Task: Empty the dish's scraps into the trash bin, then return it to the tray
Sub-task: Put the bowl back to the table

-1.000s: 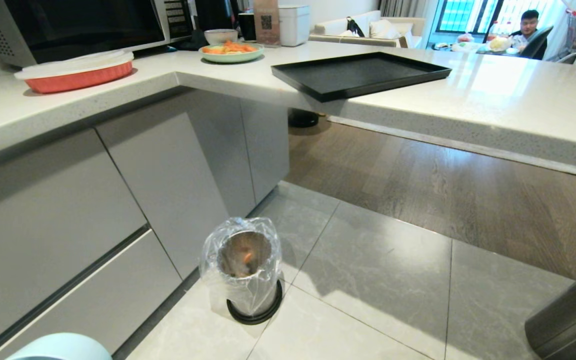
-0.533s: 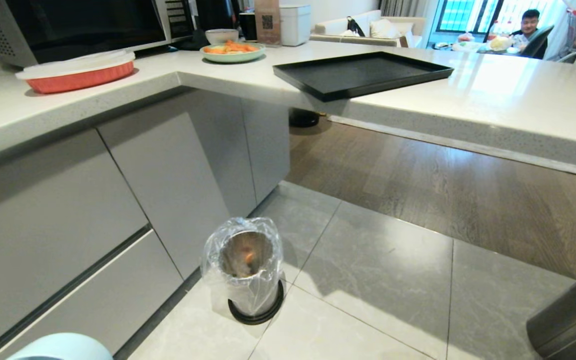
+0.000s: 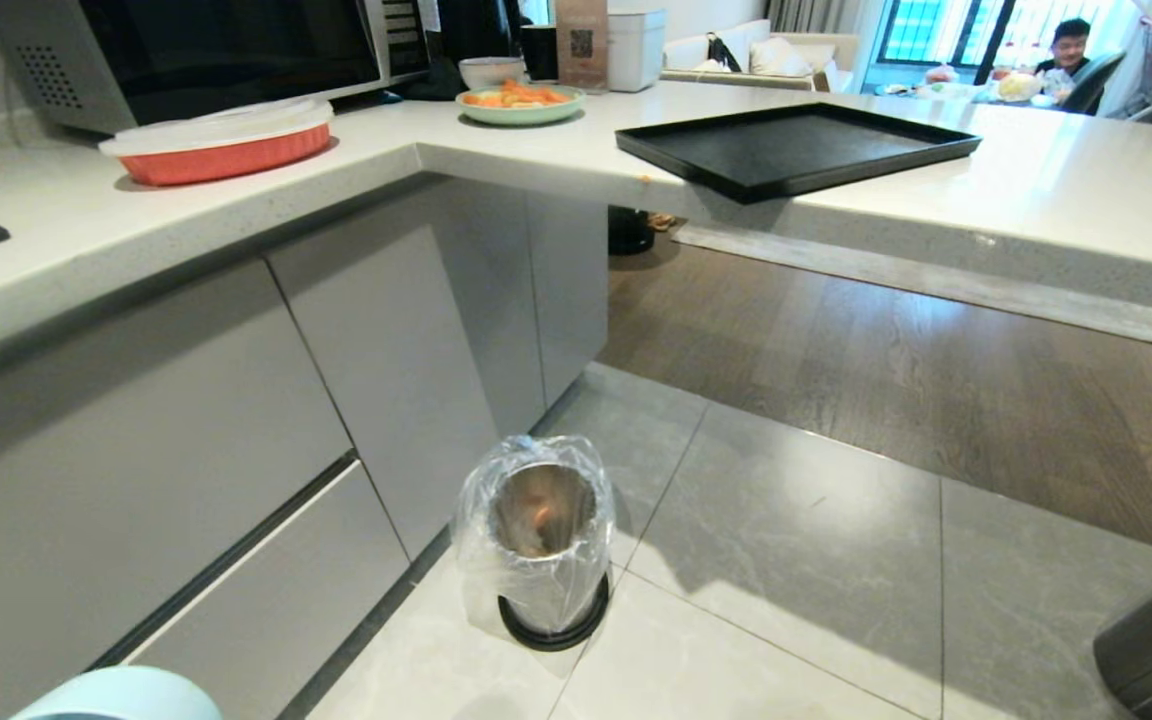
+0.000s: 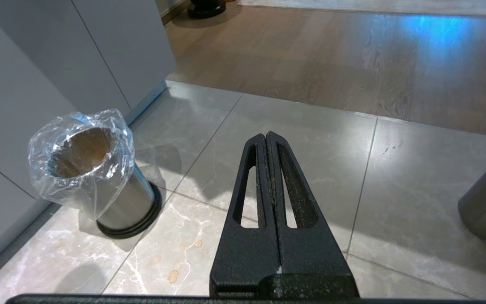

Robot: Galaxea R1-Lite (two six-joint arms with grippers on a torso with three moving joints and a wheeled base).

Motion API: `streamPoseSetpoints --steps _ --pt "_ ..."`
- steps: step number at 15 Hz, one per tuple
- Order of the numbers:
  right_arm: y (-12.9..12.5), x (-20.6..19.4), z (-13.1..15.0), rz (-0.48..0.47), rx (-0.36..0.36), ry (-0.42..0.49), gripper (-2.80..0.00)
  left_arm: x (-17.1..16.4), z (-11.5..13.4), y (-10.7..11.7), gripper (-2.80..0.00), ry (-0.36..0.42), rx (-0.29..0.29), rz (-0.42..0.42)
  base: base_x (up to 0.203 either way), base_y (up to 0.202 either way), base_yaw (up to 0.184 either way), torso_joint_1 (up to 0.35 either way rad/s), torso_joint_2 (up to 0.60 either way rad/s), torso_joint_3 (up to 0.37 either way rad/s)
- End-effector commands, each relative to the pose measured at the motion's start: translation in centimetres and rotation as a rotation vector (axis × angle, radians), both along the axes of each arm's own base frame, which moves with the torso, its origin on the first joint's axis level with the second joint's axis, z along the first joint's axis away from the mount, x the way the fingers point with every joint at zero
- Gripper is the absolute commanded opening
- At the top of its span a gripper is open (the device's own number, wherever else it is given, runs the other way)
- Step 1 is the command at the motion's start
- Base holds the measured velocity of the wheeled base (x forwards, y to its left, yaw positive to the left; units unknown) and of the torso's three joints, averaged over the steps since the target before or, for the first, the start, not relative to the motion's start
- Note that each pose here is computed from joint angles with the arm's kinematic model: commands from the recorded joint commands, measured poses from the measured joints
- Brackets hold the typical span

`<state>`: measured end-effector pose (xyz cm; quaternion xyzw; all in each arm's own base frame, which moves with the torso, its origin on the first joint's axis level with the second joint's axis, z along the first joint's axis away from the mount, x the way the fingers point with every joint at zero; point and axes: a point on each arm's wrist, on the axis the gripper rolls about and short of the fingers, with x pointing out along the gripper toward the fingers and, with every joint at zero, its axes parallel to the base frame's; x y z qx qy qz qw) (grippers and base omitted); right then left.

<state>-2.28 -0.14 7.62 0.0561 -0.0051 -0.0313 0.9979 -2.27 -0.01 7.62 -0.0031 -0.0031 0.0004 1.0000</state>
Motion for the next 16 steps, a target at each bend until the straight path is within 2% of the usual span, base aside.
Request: streamPoseSetpoints --steps 1,16 --pt "0.00 0.00 0.01 -0.001 0.001 -0.001 -2.80 0.01 0.01 0.00 -2.80 0.000 0.000 -0.001 0.000 0.000 0.000 0.000 0.00 0.000" --pt "0.00 0.00 0.01 -0.001 0.001 0.000 -2.80 0.01 0.01 0.00 -2.80 0.000 0.000 -0.001 0.000 0.000 0.000 0.000 0.00 0.000"
